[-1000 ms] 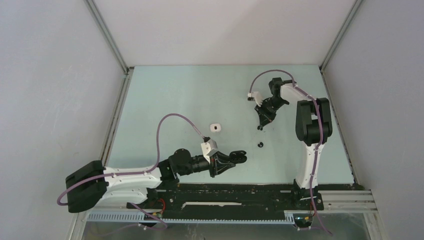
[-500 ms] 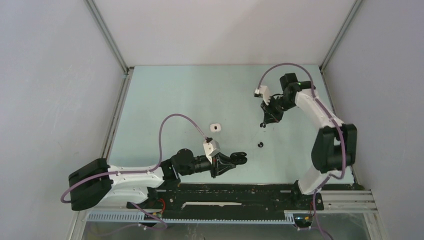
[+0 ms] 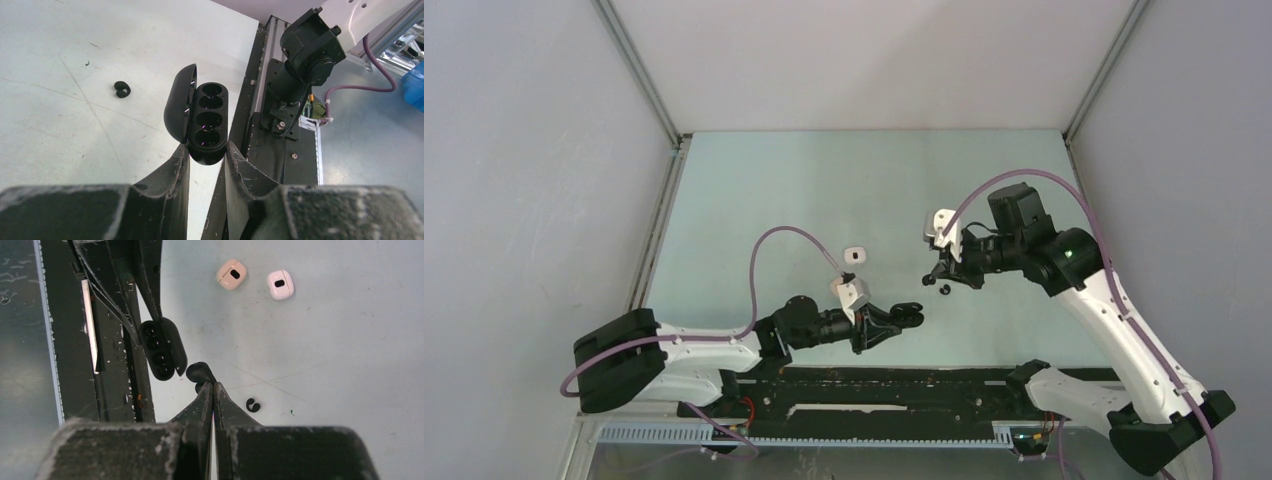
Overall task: Insert the wireless bluetooth earbuds into the charging case
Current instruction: Pick up the earbud from the center of the board, then place the earbud in the charging case.
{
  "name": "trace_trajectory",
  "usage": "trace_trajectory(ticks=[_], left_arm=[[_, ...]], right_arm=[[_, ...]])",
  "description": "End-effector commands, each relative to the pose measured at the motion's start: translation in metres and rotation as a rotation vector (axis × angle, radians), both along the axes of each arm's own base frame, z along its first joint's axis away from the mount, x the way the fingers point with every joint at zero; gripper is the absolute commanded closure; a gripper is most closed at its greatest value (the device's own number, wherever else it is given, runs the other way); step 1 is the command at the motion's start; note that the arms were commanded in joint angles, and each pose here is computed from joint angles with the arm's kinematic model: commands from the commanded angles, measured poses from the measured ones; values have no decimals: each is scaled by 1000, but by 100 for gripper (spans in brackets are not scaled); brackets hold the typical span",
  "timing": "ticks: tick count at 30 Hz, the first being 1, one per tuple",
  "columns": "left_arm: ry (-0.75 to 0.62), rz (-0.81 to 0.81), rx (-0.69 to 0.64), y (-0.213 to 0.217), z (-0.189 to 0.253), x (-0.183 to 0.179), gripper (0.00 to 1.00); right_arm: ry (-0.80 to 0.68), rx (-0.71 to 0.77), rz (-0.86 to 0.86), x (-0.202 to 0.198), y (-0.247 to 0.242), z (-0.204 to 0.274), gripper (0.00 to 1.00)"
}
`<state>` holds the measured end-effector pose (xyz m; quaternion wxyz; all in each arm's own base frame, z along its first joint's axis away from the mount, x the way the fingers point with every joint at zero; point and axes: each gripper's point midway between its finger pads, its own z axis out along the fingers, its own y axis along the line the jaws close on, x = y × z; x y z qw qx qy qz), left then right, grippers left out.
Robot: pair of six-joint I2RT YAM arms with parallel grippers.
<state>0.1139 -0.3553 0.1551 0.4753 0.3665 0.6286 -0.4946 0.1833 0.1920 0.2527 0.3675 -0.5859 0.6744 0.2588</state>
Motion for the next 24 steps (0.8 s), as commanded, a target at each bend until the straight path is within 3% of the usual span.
trace_trajectory(ticks=[1, 10, 24], left_arm=[[-31, 8, -118, -8, 38, 6, 100], [28, 119, -148, -7, 42, 26, 100], [60, 165, -201, -4, 53, 38, 100]], right_arm=[[16, -13, -28, -3, 5, -1, 100], [-94, -104, -144, 20, 13, -9, 100], [-119, -83, -55, 5, 26, -17, 100]])
